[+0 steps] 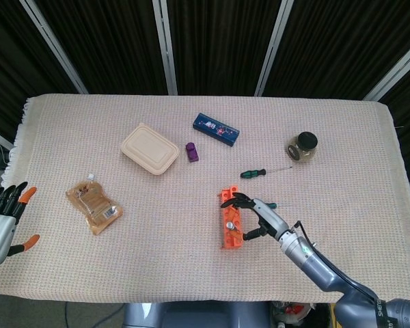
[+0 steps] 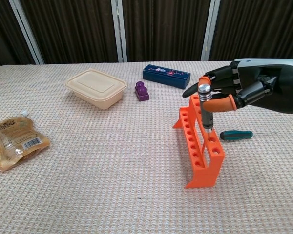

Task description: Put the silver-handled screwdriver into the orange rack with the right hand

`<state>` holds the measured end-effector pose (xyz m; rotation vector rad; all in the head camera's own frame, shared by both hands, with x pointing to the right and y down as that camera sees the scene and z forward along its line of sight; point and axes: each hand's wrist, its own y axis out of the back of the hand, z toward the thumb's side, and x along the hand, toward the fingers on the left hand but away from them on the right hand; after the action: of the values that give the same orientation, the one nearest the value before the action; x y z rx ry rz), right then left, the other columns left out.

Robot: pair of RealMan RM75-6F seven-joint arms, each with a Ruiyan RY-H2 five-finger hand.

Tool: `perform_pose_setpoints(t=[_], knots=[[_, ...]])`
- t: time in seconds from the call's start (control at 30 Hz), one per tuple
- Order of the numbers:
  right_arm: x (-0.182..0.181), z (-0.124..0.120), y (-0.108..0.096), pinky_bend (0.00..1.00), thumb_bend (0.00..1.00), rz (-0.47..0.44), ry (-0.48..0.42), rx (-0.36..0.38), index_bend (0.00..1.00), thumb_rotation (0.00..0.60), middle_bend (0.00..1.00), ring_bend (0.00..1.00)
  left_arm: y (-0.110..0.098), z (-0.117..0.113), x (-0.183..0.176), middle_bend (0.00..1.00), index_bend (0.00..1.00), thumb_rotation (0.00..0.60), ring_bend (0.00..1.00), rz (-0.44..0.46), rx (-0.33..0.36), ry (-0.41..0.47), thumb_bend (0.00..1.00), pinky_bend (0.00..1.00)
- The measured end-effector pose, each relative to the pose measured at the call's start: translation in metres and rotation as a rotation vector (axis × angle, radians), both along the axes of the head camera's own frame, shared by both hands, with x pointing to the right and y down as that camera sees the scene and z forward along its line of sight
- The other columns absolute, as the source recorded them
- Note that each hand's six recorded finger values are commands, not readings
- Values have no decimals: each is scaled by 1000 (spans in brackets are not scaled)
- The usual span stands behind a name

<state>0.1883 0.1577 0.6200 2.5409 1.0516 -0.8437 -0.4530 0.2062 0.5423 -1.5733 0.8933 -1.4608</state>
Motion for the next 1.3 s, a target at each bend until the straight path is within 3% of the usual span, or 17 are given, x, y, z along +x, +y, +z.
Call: perform_pose_setpoints(t=[0.6,0.97,1.17,1.3], knots=[[-2,14,6,0,340,-5,37,-17,646,600,240,0,-1,2,-2,0,74,600,0,-2,-3,1,167,0],[3,11,6,0,89,13,35,-8,547,600,205,0,-2,2,0,0,74,600,0,0,1,2,168,0],[3,11,6,0,5,15,31,-9,528,600,197,0,-3,0,0,0,73,600,0,3,8,2,169,0],[4,10,5,0,0,20,27,-8,517,600,195,0,-3,-1,0,0,73,600,0,1,11,1,169,0]])
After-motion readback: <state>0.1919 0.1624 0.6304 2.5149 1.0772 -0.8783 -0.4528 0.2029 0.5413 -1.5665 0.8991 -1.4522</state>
